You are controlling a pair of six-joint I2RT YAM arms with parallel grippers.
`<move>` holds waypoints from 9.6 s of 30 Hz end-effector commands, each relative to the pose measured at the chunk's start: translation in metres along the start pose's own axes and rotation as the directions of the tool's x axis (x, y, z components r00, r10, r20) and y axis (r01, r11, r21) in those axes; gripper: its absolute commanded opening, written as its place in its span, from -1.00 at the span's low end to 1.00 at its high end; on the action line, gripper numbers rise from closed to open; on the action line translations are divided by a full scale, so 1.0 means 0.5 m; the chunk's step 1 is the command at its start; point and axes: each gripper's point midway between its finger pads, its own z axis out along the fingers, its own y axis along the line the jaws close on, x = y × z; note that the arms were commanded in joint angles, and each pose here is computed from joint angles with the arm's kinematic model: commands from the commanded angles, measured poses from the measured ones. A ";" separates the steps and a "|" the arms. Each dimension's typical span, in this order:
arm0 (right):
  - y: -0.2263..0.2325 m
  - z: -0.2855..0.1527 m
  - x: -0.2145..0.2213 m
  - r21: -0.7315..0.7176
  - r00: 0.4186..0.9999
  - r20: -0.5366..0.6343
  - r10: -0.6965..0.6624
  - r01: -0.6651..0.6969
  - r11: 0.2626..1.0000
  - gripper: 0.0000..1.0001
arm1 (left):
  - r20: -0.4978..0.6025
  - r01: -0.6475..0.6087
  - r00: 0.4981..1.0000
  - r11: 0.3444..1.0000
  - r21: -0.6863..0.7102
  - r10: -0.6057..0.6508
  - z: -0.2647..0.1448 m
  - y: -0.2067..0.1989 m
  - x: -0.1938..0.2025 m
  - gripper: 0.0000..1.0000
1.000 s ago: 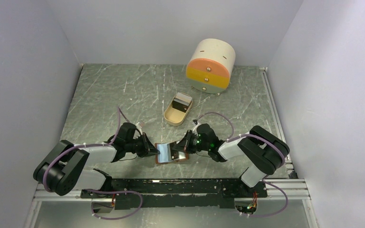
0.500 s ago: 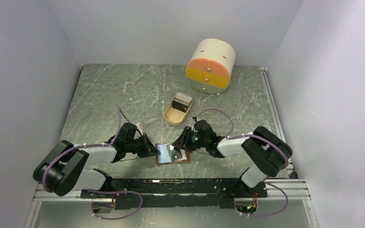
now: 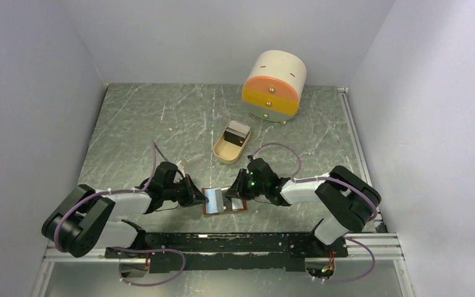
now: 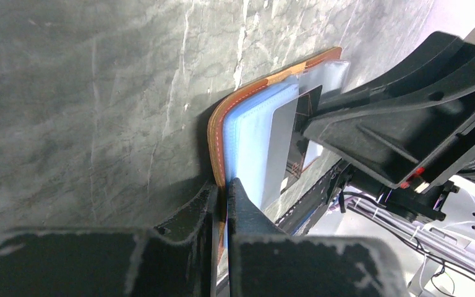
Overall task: Put the credit cards into the card holder
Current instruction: Insert the credit card into the card holder.
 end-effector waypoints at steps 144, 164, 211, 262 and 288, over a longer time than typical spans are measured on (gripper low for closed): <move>-0.016 0.012 0.054 0.030 0.989 -0.056 -0.137 0.139 0.990 -0.81 | -0.016 -0.156 0.987 0.984 0.091 0.158 -0.014 -0.130 -0.007 -0.41; -0.011 0.020 0.054 0.038 0.987 -0.056 -0.151 0.154 0.987 -0.75 | -0.059 -0.183 0.981 0.983 0.013 0.183 0.014 -0.105 -0.001 -0.42; 0.141 -0.099 -0.014 -0.013 0.970 0.046 -0.240 0.241 0.970 0.17 | -0.088 -0.148 0.987 0.982 -0.118 0.138 -0.019 -0.131 -0.007 -0.82; 0.049 -0.065 0.003 0.274 0.908 -0.064 -0.414 0.415 0.868 0.26 | -0.102 -0.146 0.986 0.982 -0.117 0.134 -0.003 -0.099 0.008 -0.82; 0.138 -0.036 0.054 -0.004 0.900 -0.059 -0.432 0.432 0.902 -0.02 | -0.081 -0.125 0.990 0.987 -0.102 0.117 -0.001 -0.095 0.008 -0.80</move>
